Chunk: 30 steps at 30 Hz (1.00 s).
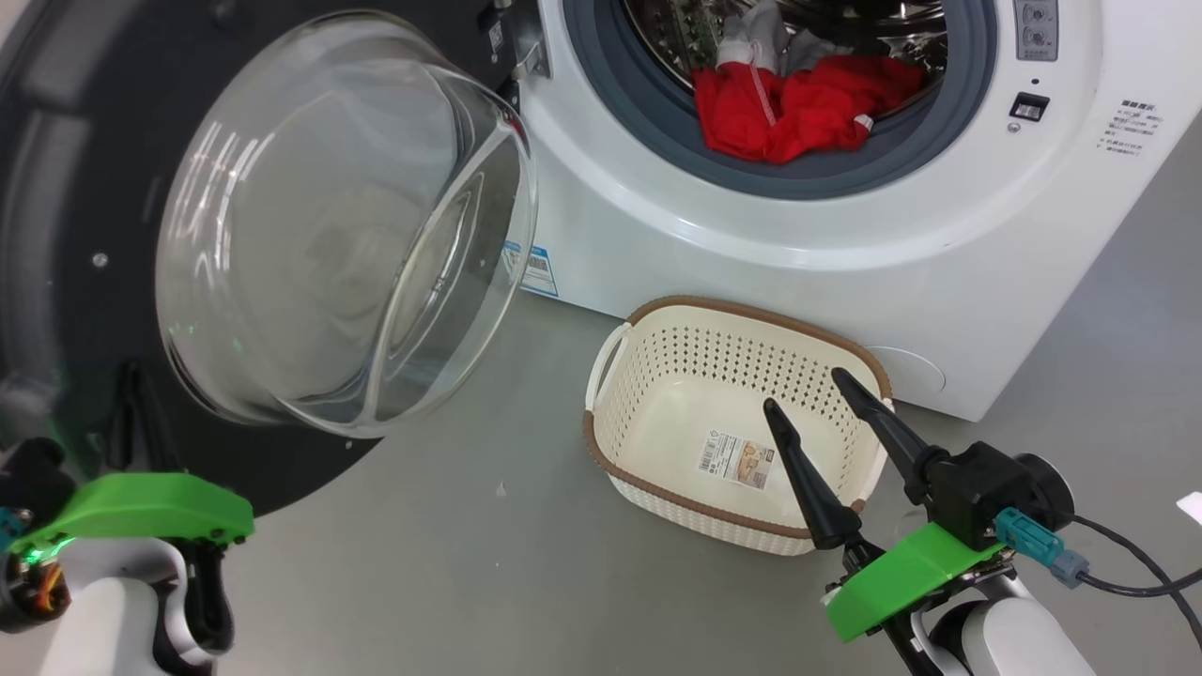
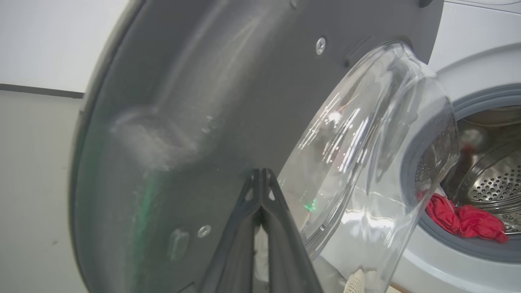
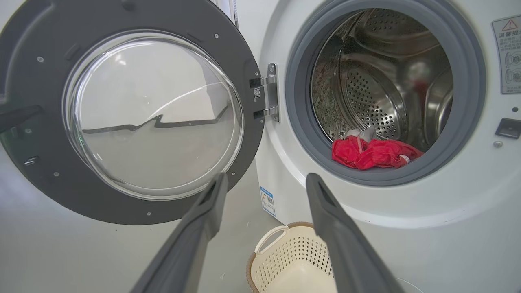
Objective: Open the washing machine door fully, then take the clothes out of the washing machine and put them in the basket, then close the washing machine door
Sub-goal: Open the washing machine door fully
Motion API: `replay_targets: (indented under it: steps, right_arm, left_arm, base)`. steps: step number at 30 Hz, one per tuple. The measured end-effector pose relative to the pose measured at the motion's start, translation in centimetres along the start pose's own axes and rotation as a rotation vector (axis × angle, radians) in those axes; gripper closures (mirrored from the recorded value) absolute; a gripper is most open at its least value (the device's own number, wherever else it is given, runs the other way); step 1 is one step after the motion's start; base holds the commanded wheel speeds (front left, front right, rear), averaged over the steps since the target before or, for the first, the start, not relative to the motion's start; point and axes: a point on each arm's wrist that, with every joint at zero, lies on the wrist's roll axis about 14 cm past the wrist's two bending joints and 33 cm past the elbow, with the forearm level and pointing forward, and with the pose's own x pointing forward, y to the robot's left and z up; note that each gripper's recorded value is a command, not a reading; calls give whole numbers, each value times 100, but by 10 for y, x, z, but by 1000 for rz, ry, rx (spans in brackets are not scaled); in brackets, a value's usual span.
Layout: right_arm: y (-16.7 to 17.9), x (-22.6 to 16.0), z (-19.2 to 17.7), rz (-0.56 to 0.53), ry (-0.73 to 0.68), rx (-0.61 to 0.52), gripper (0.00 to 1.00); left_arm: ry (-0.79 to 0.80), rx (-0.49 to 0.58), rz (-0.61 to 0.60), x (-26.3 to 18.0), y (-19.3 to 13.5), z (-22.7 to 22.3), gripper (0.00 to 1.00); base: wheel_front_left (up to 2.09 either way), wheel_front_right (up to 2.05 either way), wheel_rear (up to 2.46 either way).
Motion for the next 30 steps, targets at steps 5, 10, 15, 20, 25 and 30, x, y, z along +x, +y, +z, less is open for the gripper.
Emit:
replay_targets:
  steps: [5, 10, 15, 20, 25, 30]
  right_arm:
    - [-3, 0, -2, -6, 9, -2, 0]
    - [-7, 0, -3, -14, 14, -1, 0]
    - [-9, 0, -4, -19, 17, -3, 0]
    - [-11, -2, -5, -26, 23, -5, 0]
    - [-13, -3, -5, -33, 26, -7, 0]
    - [-16, -6, -3, -43, 22, -11, 0]
  left_arm:
    - [-9, -7, 22, 8, 5, 2, 100]
    - [-16, -37, 49, 14, 11, 4, 100]
    - [-16, -43, 65, 20, 17, 4, 100]
    - [-15, -60, 78, 26, 19, 3, 100]
    - [-7, -61, 87, 30, 22, 1, 100]
    - [9, -54, 102, 31, 26, -5, 100]
  base:
    - [0, 0, 0]
    - [0, 0, 0]
    - [0, 0, 0]
    - [0, 0, 0]
    - [0, 0, 0]
    - [0, 0, 0]
